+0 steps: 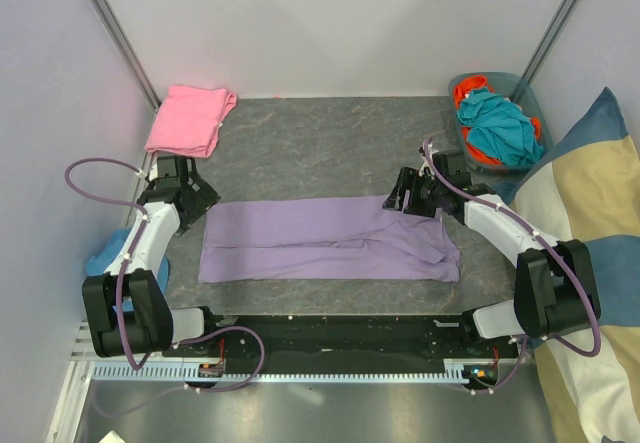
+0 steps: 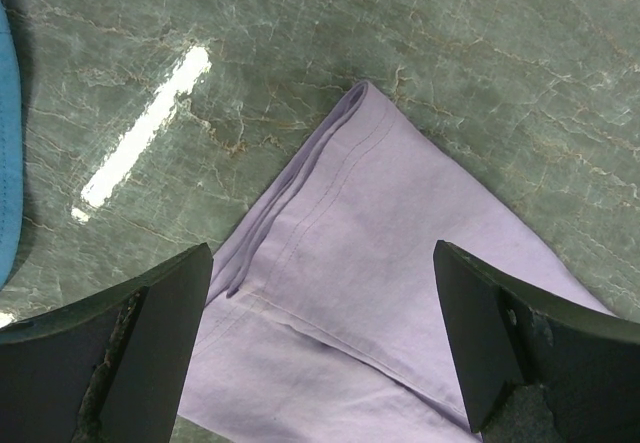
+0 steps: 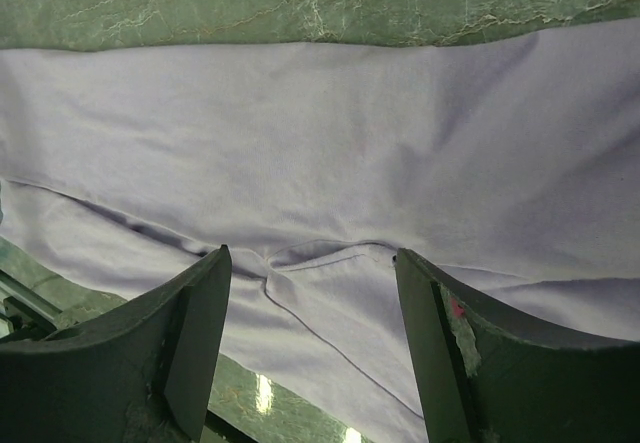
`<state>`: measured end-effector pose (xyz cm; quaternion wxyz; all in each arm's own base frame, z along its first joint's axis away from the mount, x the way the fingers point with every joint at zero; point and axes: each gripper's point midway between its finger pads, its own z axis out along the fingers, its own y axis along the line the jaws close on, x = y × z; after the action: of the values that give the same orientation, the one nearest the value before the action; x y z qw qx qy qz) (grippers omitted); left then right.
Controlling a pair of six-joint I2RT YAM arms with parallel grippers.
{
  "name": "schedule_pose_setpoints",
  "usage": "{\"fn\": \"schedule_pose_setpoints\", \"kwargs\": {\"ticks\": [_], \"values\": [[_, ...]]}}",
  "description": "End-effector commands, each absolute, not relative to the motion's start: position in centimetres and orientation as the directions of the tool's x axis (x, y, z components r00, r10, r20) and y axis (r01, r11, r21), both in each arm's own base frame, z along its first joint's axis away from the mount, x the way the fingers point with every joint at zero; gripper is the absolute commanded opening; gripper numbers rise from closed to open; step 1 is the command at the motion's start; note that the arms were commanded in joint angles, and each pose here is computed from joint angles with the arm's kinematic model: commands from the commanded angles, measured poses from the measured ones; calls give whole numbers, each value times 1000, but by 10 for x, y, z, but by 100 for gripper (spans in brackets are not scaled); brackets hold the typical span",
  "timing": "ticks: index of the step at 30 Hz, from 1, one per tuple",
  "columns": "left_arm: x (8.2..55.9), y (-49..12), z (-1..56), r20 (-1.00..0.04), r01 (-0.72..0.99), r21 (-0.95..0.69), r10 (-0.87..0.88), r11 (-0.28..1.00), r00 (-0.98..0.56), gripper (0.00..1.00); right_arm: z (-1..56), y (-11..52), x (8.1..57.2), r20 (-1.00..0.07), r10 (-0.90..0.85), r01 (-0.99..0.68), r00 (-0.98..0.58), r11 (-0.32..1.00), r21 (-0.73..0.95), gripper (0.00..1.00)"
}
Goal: Fold and stack the t-shirts
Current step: Fold the other side of the tshirt into a rectangle
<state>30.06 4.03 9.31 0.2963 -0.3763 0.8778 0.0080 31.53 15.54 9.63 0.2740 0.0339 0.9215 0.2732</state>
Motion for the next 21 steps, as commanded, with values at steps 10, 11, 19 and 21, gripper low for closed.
{"fn": "schedule_pose_setpoints", "kwargs": {"ticks": [10, 11, 19, 21], "values": [[304, 41, 98, -541, -658, -228, -655, 718, -527, 100, 72, 159, 308, -462, 193, -90, -865, 848, 522, 75], [304, 41, 97, -540, -658, -226, -654, 719, -529, 100, 72, 159, 307, -463, 190, -92, -866, 848, 522, 75], [303, 40, 96, -535, -659, -227, -657, 717, -531, 100, 61, 157, 296, -438, 188, -77, -879, 851, 520, 73], [303, 40, 95, -532, -658, -227, -658, 718, -533, 100, 60, 157, 295, -438, 185, -80, -879, 851, 520, 72]]}}
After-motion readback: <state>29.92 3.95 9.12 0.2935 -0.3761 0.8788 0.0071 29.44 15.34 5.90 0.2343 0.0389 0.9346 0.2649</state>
